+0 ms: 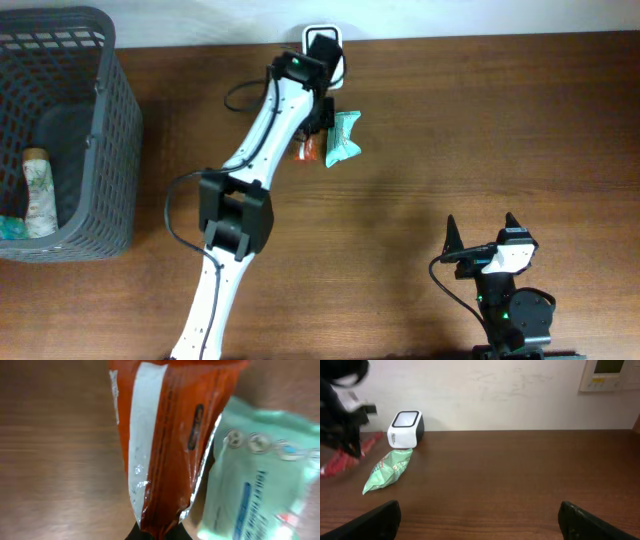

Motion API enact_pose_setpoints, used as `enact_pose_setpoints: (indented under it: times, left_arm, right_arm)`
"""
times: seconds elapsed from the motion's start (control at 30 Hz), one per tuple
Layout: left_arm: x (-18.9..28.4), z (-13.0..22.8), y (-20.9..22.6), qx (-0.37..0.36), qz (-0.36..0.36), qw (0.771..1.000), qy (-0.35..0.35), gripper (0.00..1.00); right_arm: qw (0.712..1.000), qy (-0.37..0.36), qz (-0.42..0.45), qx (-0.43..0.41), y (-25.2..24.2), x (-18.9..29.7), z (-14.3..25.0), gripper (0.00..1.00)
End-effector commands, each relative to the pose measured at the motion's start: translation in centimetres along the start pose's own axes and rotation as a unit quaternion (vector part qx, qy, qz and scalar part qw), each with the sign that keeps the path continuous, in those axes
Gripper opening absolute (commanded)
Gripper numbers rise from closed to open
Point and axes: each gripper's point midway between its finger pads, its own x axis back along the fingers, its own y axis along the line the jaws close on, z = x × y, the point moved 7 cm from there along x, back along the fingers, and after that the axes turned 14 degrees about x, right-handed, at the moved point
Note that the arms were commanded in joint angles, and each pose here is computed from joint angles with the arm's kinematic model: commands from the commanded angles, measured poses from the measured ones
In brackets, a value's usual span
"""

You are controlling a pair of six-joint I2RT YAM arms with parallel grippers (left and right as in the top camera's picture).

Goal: Scan the item barcode
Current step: 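Place the red-orange packet beside the green bag with the left gripper, then reach into the basket and grasp the white bamboo-print tube with left gripper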

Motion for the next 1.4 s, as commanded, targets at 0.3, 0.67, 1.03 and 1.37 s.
enact_pose_setpoints:
  times: [0.3,0.67,1.03,1.37]
  left_arm:
    - [-1.1,7.9,-7.5,-0.088,0.042,0.992,0.076,0.07]
    - [5.0,5.9,-4.5,-0.06,0.041,0.995,0.074,0.48]
    - [32.2,-4.9,14.6,0.074,0.172,0.932,-0.31,0.77]
    - [35.6,-5.8,41.7,0.318,-0.082,0.854,-0.403,1.0]
  right_arm:
    - [1.0,0.003,0.005,-0.006,-0.1,0.0,0.3,0.99]
    - [1.0,0.003,0.005,-0.006,-0.1,0.0,0.3,0.99]
    - [1.0,0.003,0.005,-0.006,-0.1,0.0,0.3,0.99]
    - [1.0,0.003,0.005,-0.006,-0.1,0.0,0.3,0.99]
